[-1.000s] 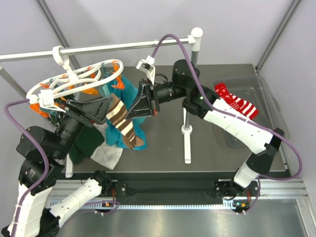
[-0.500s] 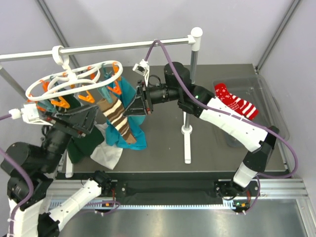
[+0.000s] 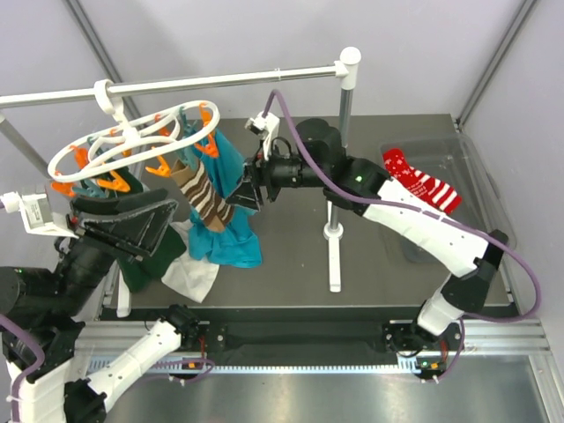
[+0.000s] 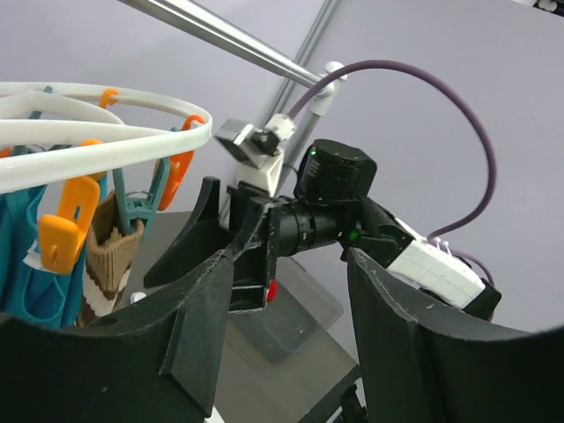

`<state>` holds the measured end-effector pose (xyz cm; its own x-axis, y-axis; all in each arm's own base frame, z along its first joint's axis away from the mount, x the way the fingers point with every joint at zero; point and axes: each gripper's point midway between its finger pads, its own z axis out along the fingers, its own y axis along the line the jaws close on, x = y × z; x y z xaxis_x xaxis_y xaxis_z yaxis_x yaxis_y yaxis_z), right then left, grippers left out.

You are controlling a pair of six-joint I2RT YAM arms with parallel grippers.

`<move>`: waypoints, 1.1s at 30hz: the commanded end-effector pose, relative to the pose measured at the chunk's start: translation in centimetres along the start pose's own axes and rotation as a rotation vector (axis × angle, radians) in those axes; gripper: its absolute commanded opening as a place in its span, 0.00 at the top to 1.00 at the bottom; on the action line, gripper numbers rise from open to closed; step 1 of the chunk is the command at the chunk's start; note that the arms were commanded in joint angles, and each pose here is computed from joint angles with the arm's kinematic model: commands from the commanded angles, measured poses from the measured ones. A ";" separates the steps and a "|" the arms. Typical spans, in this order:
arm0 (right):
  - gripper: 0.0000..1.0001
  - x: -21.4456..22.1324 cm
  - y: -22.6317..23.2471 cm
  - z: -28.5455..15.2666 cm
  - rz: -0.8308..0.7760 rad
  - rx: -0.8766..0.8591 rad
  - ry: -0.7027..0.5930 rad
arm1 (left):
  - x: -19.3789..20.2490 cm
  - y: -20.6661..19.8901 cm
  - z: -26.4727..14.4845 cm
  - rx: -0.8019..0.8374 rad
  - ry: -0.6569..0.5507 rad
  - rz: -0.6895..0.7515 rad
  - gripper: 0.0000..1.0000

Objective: Clip the socks to the hanger
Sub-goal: Open the clamp at the hanger.

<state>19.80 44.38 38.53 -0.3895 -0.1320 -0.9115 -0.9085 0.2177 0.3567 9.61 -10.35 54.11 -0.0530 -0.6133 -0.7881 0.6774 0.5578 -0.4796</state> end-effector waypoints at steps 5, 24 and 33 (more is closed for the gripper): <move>0.35 -9.5 2.3 -4.6 -0.320 0.056 -0.288 | -0.9 -1.4 1.8 0.062 -0.039 -0.062 0.41; 0.52 -12.6 3.8 -3.0 -0.529 -0.146 -0.415 | 0.9 -2.2 5.0 0.122 0.031 -0.191 0.44; 0.59 -12.9 4.4 -2.2 -0.499 -0.194 -0.433 | 1.2 -1.6 6.1 0.086 0.044 -0.224 0.46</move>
<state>21.73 45.53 47.54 0.0813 0.1087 -0.9907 -0.9945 0.0741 -0.0735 12.87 -15.37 54.55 -0.2566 -0.6639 -0.7025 0.6883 0.3847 -0.6150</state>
